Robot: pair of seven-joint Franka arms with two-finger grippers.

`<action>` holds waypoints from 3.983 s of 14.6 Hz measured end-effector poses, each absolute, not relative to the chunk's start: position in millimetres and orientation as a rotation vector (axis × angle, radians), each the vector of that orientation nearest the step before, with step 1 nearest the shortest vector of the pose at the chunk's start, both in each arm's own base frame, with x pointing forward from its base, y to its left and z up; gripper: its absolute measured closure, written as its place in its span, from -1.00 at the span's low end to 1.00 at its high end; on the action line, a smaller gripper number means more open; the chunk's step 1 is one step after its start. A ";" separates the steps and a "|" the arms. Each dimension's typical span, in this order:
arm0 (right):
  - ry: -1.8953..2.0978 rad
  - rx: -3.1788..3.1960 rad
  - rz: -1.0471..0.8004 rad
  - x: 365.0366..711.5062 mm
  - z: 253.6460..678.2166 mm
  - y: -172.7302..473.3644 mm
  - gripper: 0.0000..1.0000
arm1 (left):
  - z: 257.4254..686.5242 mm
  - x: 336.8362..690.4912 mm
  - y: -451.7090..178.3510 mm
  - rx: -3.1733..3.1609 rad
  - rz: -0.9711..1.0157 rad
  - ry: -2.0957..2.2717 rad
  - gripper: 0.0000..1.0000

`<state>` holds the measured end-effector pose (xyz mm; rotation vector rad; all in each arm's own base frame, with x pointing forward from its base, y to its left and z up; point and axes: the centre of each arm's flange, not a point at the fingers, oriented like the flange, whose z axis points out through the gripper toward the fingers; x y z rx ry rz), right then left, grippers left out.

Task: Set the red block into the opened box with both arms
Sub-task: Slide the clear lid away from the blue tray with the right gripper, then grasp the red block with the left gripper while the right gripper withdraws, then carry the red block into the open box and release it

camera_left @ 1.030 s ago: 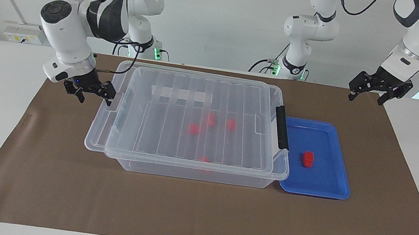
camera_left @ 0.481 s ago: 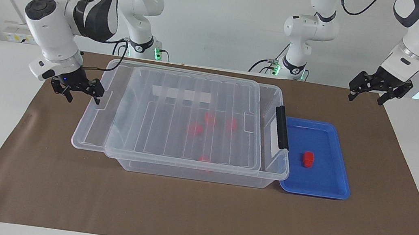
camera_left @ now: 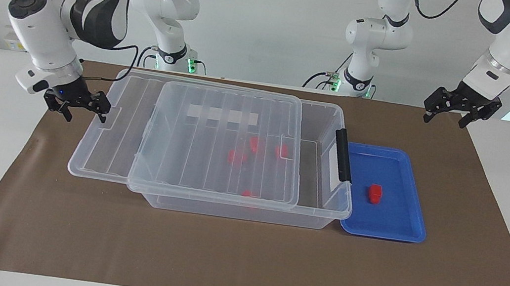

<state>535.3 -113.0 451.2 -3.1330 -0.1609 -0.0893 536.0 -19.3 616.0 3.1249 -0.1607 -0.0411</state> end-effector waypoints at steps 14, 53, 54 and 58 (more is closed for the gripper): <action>-0.228 -3.136 -0.096 525.8 452.9 -154.2 -1.00 | 411.3 561.3 -67.6 3.113 0.047 -0.287 -1.00; -0.122 -3.158 0.121 511.9 608.5 -85.2 -1.00 | 511.1 491.0 -225.7 3.090 0.175 -0.374 0.31; -0.136 -3.157 0.123 513.3 607.6 -80.6 -1.00 | 503.1 487.8 -242.4 3.102 0.178 -0.372 0.31; -0.120 -3.159 0.152 522.8 594.7 -72.1 -1.00 | 439.5 496.6 -294.2 3.130 0.189 -0.317 0.31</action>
